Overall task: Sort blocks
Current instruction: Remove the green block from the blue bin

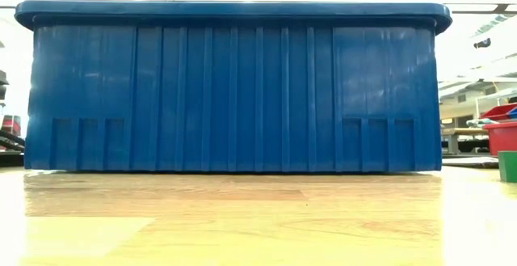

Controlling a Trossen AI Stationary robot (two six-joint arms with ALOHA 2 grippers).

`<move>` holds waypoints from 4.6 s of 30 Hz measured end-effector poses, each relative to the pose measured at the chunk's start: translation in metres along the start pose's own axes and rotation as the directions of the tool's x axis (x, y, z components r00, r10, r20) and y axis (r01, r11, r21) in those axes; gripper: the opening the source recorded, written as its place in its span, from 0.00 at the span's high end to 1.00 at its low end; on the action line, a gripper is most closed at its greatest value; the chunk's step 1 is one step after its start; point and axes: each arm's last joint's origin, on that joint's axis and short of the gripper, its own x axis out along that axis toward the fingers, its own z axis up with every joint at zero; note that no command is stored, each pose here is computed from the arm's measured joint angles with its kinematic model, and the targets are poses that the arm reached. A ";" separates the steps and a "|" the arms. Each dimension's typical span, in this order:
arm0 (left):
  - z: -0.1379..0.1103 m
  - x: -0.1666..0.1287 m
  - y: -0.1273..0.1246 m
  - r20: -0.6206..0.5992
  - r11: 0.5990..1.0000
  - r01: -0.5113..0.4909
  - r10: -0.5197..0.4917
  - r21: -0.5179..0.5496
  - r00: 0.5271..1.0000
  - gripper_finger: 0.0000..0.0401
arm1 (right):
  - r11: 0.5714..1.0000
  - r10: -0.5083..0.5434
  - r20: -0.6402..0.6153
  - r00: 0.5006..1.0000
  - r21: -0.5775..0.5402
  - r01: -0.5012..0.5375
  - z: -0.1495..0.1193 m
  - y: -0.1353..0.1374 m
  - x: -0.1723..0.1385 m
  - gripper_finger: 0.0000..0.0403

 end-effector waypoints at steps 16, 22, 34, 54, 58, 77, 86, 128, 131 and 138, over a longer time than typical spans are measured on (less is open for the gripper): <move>0.005 -0.009 0.008 0.001 0.999 -0.031 0.031 0.027 1.000 0.48 | 0.973 -0.024 -0.118 0.993 0.227 0.051 0.015 -0.014 -0.022 0.71; 0.011 -0.028 0.028 -0.043 0.997 -0.082 0.082 0.010 0.996 0.48 | 0.901 0.071 -0.083 0.994 0.434 -0.028 0.034 -0.029 -0.060 0.71; -0.005 -0.053 0.057 -0.206 0.939 -0.338 0.345 0.070 0.916 0.47 | 0.165 0.680 0.222 0.699 0.882 -0.441 0.011 -0.028 -0.134 0.71; -0.013 -0.057 0.061 -0.255 0.896 -0.427 0.444 0.121 0.859 0.47 | 0.210 0.949 -0.240 -0.204 0.965 -0.157 -0.037 0.082 -0.239 0.71; -0.013 -0.057 0.061 -0.256 0.896 -0.427 0.444 0.120 0.859 0.47 | 0.309 0.914 -0.333 -0.233 0.942 -0.133 -0.058 0.108 -0.257 0.71; -0.034 -0.050 0.078 -0.342 0.838 -0.527 0.541 0.143 0.768 0.47 | 0.383 0.908 -0.383 -0.167 0.923 -0.033 -0.089 0.149 -0.276 0.28; -0.089 -0.047 0.127 -0.526 0.612 -0.737 0.743 0.285 0.414 0.47 | 0.392 0.910 -0.392 -0.138 0.919 -0.028 -0.089 0.149 -0.275 0.35; -0.199 -0.032 0.219 -0.589 0.453 -0.780 0.796 0.431 0.136 0.98 | 0.356 0.932 -0.349 -0.101 0.933 0.058 -0.081 0.147 -0.273 0.57; -0.171 -0.021 0.192 -0.559 0.510 -0.754 0.796 0.415 0.231 0.98 | 0.311 0.950 -0.308 -0.055 0.949 0.060 -0.072 0.134 -0.273 0.60; -0.115 -0.016 0.142 -0.434 0.548 -0.687 0.827 0.477 0.359 0.98 | 0.180 0.974 -0.189 0.129 0.980 0.079 -0.051 0.090 -0.259 0.65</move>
